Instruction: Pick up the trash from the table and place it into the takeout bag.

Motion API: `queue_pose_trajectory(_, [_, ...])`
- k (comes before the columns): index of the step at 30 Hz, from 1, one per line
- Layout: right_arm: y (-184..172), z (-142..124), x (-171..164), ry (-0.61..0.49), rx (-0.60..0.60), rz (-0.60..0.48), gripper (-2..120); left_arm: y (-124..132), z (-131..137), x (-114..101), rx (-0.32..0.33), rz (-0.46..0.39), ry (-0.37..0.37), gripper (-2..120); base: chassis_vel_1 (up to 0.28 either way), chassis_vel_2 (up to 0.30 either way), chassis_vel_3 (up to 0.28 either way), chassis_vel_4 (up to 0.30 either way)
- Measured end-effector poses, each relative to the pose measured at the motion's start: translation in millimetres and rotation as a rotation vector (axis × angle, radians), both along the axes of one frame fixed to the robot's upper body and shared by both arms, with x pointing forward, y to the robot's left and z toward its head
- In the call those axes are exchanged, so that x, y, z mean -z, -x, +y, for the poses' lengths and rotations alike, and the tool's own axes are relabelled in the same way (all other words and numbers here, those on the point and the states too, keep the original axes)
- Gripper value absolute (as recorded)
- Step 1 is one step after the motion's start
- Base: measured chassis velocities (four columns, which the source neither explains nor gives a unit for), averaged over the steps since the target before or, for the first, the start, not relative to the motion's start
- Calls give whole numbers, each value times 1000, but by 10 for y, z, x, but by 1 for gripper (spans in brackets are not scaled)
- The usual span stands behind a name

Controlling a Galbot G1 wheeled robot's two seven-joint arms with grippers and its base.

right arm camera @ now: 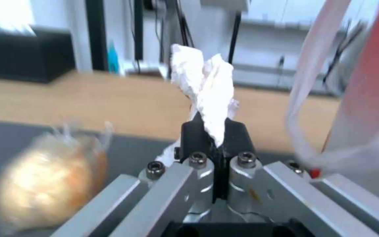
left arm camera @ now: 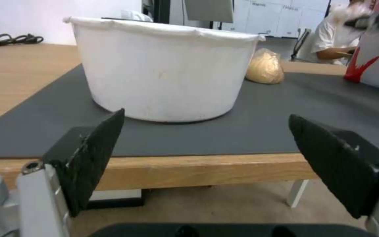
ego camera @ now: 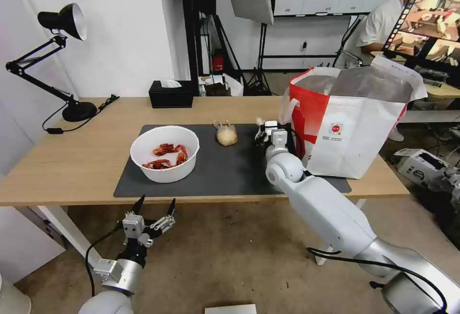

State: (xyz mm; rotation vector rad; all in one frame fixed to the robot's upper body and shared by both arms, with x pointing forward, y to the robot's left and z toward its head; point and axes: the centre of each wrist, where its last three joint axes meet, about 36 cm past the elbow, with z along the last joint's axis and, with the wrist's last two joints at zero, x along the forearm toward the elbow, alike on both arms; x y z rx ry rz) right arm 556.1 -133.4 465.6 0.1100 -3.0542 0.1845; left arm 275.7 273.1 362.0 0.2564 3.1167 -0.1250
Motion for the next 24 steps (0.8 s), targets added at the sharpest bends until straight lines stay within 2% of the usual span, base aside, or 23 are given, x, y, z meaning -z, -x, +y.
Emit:
queue_pose_trajectory(1, [0,0,0,0,0,0,0,0,0,0,0,0,0,100,0,0,0,0])
queue_pose_trajectory(4, [337,37,-66,-9,-26,-137,0,17,-19,10,-4,2,2,100,0,0,0,0])
queue_pose_trajectory(5, [337,37,-66,-9,-26,-137,0,17,-19,10,-4,2,2,100,0,0,0,0])
queue_pose_trajectory(7, [521,43,-118,-22,-43,-235,0,41,-30,23,-4,5,-2,100,0,0,0,0])
queue_pose_trajectory(8, [521,43,-118,-22,-43,-235,0,41,-30,23,-4,5,-2,100,0,0,0,0])
queue_pose_trajectory(11, [614,10,-203,-28,-48,-358,0,56,-37,31,-5,7,-3,100,0,0,0,0])
queue_pose_trajectory(13, [614,10,-203,-28,-48,-358,0,56,-37,31,-5,7,-3,100,0,0,0,0])
queue_pose_trajectory(15, [564,-42,-349,-38,-36,-470,0,58,-42,32,-7,6,-1,100,0,0,0,0])
queue_pose_trajectory(16, [564,-42,-349,-38,-36,-470,0,58,-42,32,-7,6,-1,100,0,0,0,0])
queue_pose_trajectory(19, [420,-107,-556,-41,14,-557,0,61,-55,35,-8,5,2,100,0,0,0,0])
queue_pose_trajectory(24, [283,-202,-722,-33,112,-579,0,64,-64,26,-7,2,4,100,0,0,0,0])
